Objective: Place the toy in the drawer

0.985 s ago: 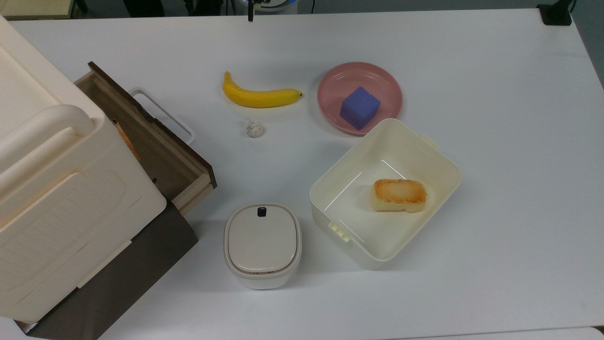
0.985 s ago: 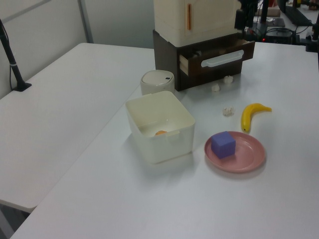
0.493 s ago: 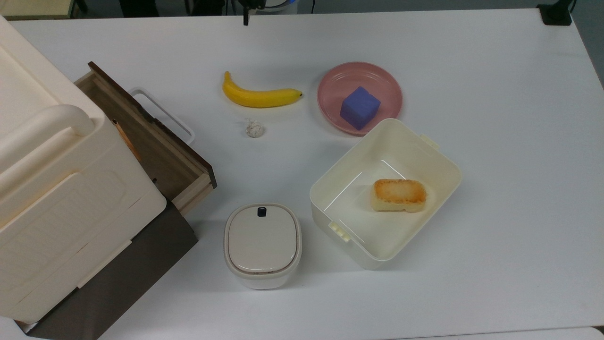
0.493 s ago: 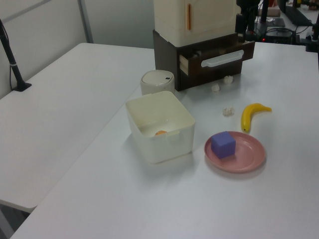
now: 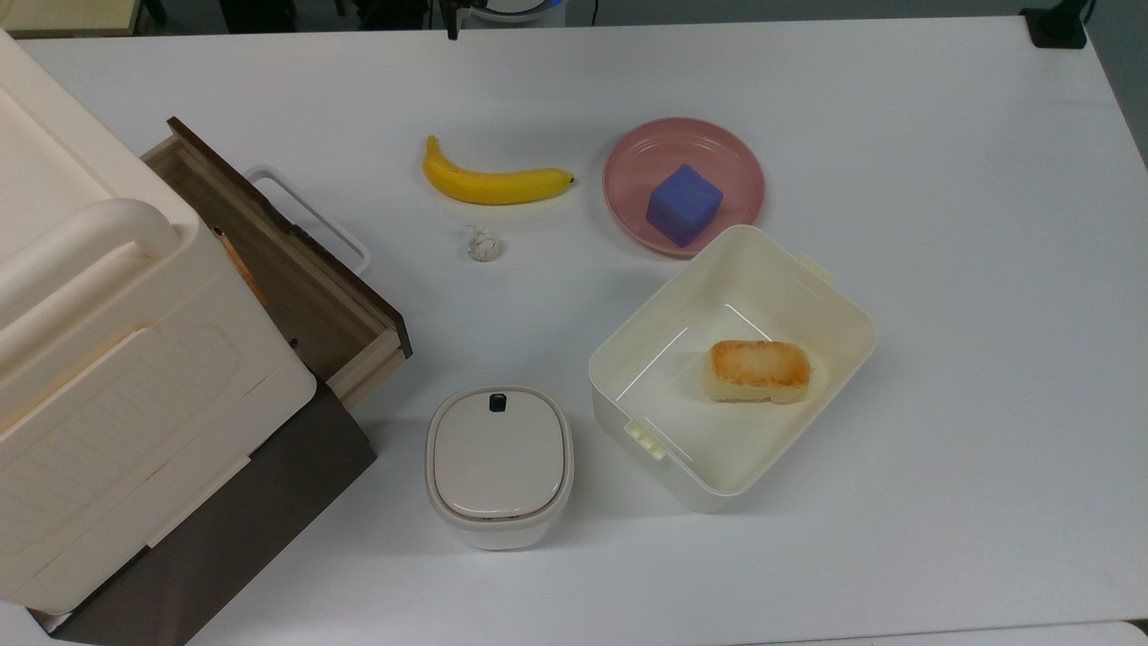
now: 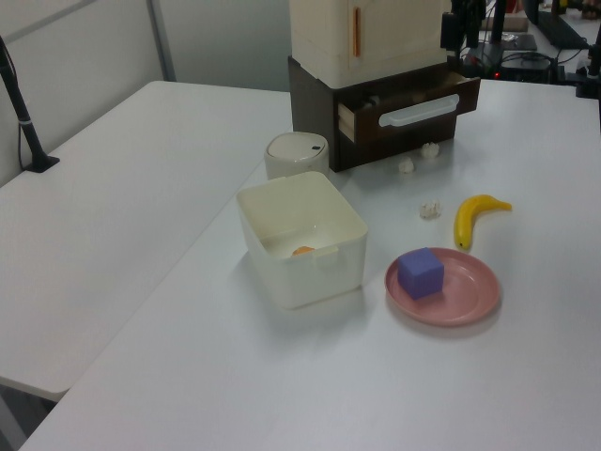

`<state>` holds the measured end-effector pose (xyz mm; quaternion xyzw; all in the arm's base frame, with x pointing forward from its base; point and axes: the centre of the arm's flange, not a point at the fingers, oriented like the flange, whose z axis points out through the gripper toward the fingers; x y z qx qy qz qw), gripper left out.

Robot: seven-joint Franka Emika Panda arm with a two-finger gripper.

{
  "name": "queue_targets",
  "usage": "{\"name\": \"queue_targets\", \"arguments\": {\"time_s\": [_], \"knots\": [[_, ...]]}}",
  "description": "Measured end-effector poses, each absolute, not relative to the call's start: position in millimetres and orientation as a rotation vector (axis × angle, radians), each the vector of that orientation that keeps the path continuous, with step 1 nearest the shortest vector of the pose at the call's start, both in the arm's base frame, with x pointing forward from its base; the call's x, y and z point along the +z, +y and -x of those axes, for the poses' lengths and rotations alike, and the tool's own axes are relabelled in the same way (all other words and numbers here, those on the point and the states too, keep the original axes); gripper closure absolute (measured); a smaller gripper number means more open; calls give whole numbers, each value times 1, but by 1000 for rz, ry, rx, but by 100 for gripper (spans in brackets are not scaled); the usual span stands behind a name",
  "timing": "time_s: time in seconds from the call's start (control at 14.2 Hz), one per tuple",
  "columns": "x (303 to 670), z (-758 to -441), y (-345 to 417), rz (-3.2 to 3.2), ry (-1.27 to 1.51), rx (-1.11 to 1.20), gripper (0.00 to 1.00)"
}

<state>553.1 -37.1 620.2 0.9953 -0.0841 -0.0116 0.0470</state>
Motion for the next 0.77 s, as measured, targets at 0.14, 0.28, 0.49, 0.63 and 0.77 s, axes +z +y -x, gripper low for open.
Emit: {"name": "queue_targets", "arguments": {"time_s": [0.14,0.28,0.49,0.63,0.77], "knots": [[624,-553,-42,-3037,-271,-13,0],[625,-555,-45,-3037,-277,12,0],[625,-554,-43,-3040,-254,17,0],[623,-555,-38,-3042,-239,16,0],[621,-557,-36,-3043,-232,42,0]]}}
